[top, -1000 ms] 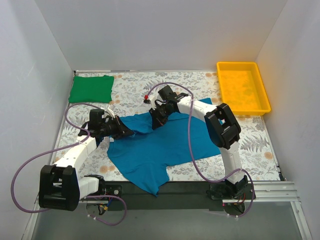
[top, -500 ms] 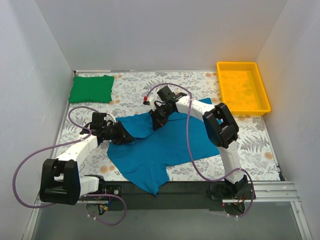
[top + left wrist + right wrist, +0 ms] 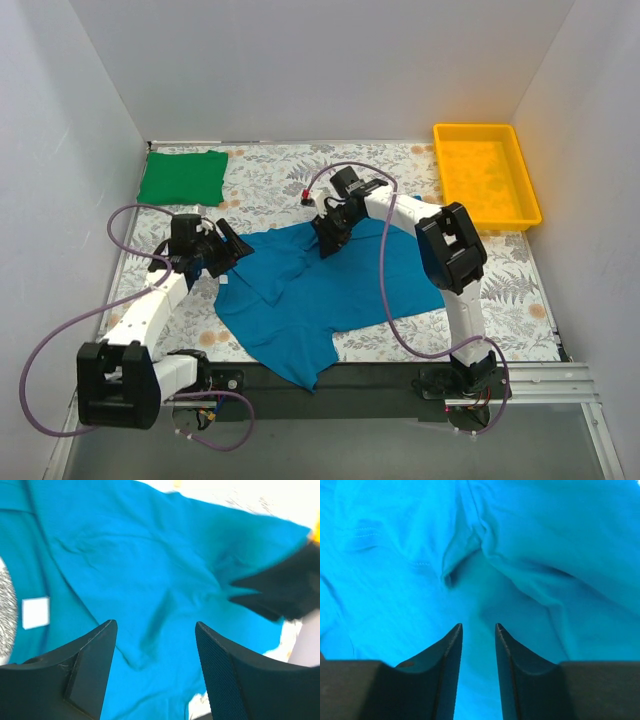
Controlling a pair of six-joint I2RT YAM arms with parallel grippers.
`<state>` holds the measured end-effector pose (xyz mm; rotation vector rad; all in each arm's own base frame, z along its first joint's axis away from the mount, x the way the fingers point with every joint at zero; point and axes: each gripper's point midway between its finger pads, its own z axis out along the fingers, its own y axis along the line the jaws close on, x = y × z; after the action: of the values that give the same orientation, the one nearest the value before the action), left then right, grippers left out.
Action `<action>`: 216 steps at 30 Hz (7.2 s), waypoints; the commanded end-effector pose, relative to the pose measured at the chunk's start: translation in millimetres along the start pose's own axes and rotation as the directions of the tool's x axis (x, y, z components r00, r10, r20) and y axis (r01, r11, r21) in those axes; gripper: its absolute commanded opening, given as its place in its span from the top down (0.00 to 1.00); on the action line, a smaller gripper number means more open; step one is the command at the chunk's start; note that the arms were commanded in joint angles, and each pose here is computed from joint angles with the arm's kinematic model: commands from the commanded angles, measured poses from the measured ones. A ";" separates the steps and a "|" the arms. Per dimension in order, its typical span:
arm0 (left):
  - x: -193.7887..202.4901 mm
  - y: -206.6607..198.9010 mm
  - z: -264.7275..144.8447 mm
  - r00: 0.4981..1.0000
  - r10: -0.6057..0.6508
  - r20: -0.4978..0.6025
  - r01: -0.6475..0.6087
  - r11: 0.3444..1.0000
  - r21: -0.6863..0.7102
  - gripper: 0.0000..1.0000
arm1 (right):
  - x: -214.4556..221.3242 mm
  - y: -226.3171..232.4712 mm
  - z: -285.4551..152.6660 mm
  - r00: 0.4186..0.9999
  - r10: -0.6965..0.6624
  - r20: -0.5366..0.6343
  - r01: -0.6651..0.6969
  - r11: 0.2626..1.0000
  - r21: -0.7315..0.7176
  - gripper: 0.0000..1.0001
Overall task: Fold and stack the t-shirts
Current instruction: Fold the tshirt
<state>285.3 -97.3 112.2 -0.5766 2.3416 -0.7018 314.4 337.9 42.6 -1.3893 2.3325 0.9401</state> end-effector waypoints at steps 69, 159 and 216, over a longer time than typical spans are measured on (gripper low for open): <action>-92.4 59.4 55.8 0.975 -0.106 0.196 0.152 0.959 -0.238 0.52 | 4.3 3.5 -64.8 0.991 -0.110 0.078 0.112 0.994 -0.014 0.60; -137.0 148.6 72.2 0.964 -0.154 0.215 0.228 0.897 -0.378 1.00 | 102.4 -228.1 -196.2 0.945 0.253 0.207 -0.325 0.671 0.666 0.99; -139.4 117.0 73.2 0.984 -0.076 0.159 0.112 0.966 -0.234 0.46 | 12.4 -262.2 -215.4 0.892 0.141 0.428 -0.390 0.718 0.577 0.44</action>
<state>393.6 39.9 35.4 -0.8793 2.3375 -0.3987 527.6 131.9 80.9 -0.7375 2.2582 0.4180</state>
